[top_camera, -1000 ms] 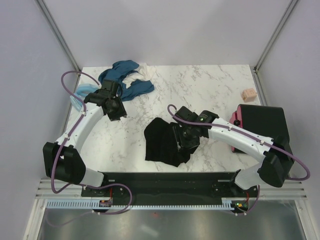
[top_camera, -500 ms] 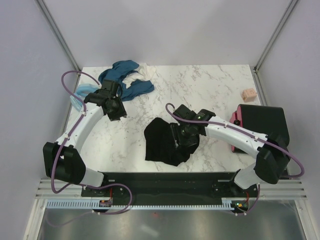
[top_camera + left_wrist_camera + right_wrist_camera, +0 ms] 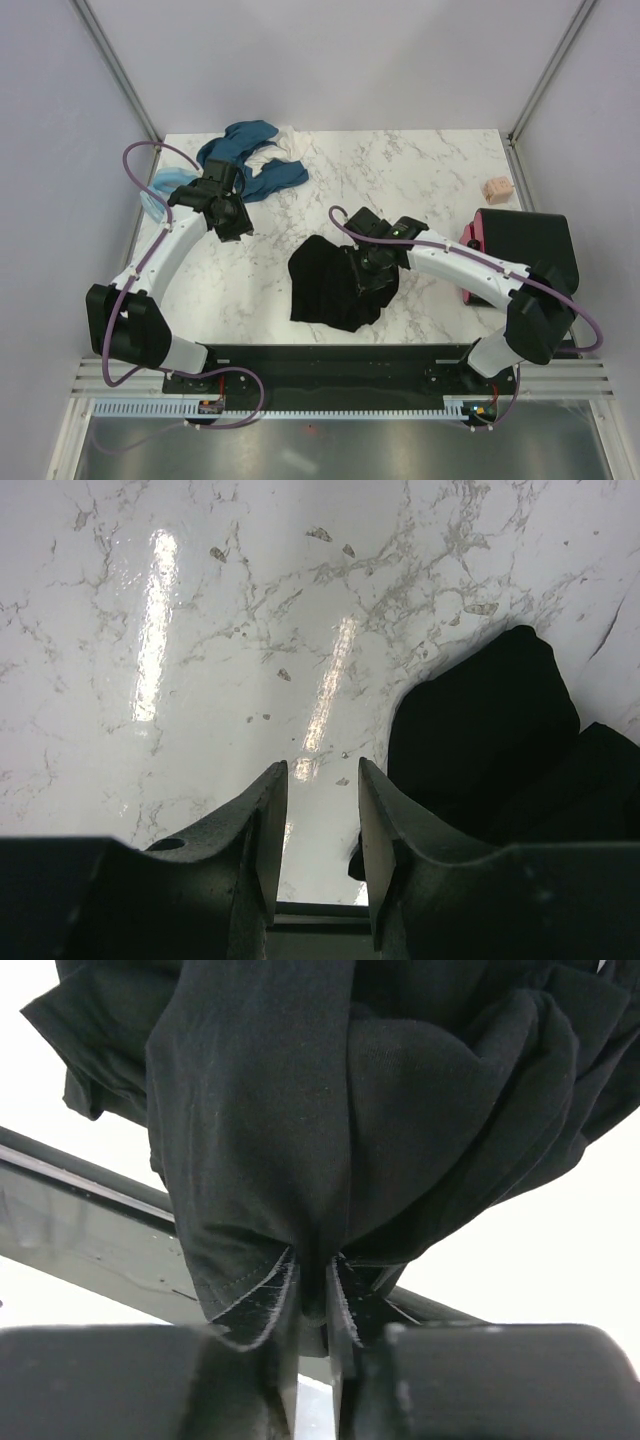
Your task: Fold and stack the t-shirts
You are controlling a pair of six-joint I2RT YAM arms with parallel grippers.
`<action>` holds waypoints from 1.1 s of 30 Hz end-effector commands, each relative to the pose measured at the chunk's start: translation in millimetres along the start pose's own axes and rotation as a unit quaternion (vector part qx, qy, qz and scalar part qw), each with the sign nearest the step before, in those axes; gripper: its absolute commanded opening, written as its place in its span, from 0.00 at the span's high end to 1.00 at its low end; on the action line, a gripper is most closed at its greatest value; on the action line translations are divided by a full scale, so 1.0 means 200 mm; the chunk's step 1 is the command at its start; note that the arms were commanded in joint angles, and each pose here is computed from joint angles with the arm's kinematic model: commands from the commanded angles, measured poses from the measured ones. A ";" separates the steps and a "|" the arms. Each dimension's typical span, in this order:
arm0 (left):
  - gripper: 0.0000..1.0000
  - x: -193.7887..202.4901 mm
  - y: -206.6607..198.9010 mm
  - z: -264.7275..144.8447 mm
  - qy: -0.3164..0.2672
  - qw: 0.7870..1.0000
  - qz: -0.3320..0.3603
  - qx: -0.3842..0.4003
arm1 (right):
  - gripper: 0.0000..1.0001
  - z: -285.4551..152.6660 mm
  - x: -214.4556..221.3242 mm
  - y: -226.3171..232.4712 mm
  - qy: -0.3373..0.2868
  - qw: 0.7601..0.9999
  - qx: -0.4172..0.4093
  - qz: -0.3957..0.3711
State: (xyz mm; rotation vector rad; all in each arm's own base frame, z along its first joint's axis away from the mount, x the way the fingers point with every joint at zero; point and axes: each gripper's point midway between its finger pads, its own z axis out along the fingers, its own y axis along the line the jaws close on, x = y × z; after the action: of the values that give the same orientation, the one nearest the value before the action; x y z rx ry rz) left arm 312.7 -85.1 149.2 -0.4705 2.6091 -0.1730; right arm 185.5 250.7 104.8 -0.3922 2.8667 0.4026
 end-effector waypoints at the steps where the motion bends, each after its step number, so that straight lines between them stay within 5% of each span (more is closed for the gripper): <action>1: 0.58 -0.05 -0.03 -0.04 -0.020 1.000 0.012 0.018 | 0.85 -0.14 -0.13 0.05 -0.055 0.998 -0.012 -0.004; 4: 0.59 -0.03 -0.04 -0.02 -0.011 1.000 0.010 0.023 | 1.00 -0.25 -0.20 0.05 -0.075 0.997 0.004 -0.007; 16: 0.59 -0.03 -0.08 -0.03 -0.008 0.999 0.006 0.047 | 1.00 -0.77 -0.58 0.32 -0.189 0.980 -0.045 -0.040; 21: 0.59 -0.04 -0.13 -0.06 -0.006 0.998 0.008 0.069 | 1.00 -0.82 -0.67 0.44 -0.195 0.978 -0.059 -0.050; 28: 0.58 -0.12 -0.16 -0.17 -0.041 0.995 0.018 0.086 | 1.00 -1.15 -0.95 0.70 -0.303 0.942 -0.139 -0.046; 30: 0.58 -0.13 -0.15 -0.19 -0.049 0.995 0.020 0.082 | 1.00 -1.15 -0.99 0.75 -0.309 0.936 -0.167 -0.033; 33: 0.57 -0.14 -0.14 -0.23 -0.057 0.995 0.019 0.081 | 1.00 -0.83 -0.88 0.86 -0.230 0.954 -0.187 -0.047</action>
State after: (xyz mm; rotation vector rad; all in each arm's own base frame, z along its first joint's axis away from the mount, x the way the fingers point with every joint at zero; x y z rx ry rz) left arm 317.9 -101.8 170.1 -0.4327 2.5697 -0.3116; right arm 286.4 369.7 363.1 -0.3899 2.2804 0.7601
